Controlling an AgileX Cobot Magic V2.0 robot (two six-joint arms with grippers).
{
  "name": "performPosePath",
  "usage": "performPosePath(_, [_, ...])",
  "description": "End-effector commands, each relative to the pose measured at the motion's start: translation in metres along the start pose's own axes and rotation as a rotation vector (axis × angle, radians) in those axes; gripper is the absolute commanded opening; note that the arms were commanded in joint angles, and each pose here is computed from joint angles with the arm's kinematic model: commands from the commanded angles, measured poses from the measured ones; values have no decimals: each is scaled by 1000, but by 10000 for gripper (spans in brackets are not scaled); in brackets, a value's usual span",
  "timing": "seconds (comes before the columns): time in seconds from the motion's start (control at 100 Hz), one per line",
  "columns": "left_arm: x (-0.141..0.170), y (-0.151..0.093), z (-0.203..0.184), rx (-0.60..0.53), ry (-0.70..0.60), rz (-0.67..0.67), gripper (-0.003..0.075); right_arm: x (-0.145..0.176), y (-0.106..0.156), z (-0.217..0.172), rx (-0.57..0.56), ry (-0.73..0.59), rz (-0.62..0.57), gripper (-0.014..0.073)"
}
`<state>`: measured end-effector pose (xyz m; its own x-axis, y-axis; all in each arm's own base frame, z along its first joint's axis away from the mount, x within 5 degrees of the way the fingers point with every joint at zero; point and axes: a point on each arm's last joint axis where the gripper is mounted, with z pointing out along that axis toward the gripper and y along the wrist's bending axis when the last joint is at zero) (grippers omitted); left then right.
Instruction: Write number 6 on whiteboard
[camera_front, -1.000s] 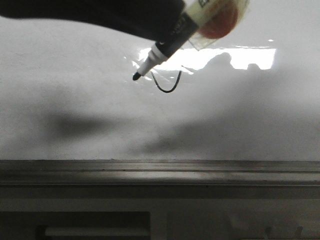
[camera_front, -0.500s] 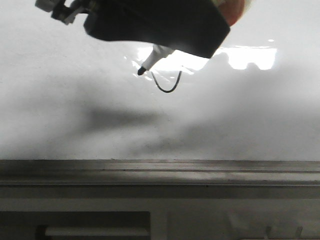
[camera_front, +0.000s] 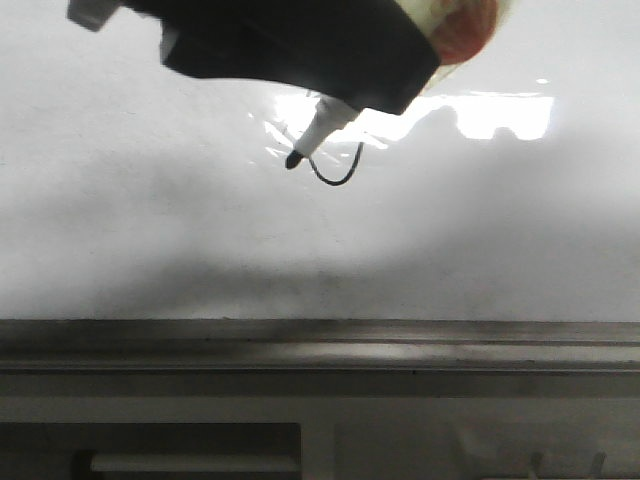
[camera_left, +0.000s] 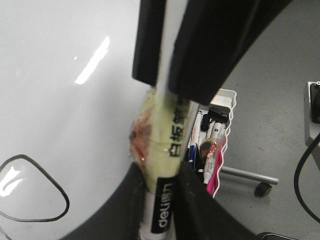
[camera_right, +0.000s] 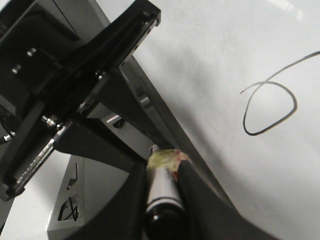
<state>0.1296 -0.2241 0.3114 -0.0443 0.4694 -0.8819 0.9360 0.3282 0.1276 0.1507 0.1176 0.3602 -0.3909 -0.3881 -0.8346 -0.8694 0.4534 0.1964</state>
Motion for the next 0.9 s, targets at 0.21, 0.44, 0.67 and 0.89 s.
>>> performPosePath(0.21, [-20, 15, -24, -112, -150, -106, -20, -5, 5, -14, 37, -23, 12, 526])
performPosePath(0.44, [14, 34, -77, -333, -322, -421, -20, 19, 14, -48, 279, -164, 3, 519])
performPosePath(0.67, [57, 34, -90, -454, -409, -761, -20, 49, 24, -62, 455, -357, 28, 518])
performPosePath(0.89, [59, 50, -65, -548, -342, -772, -20, 57, 25, -61, 458, -368, 50, 518])
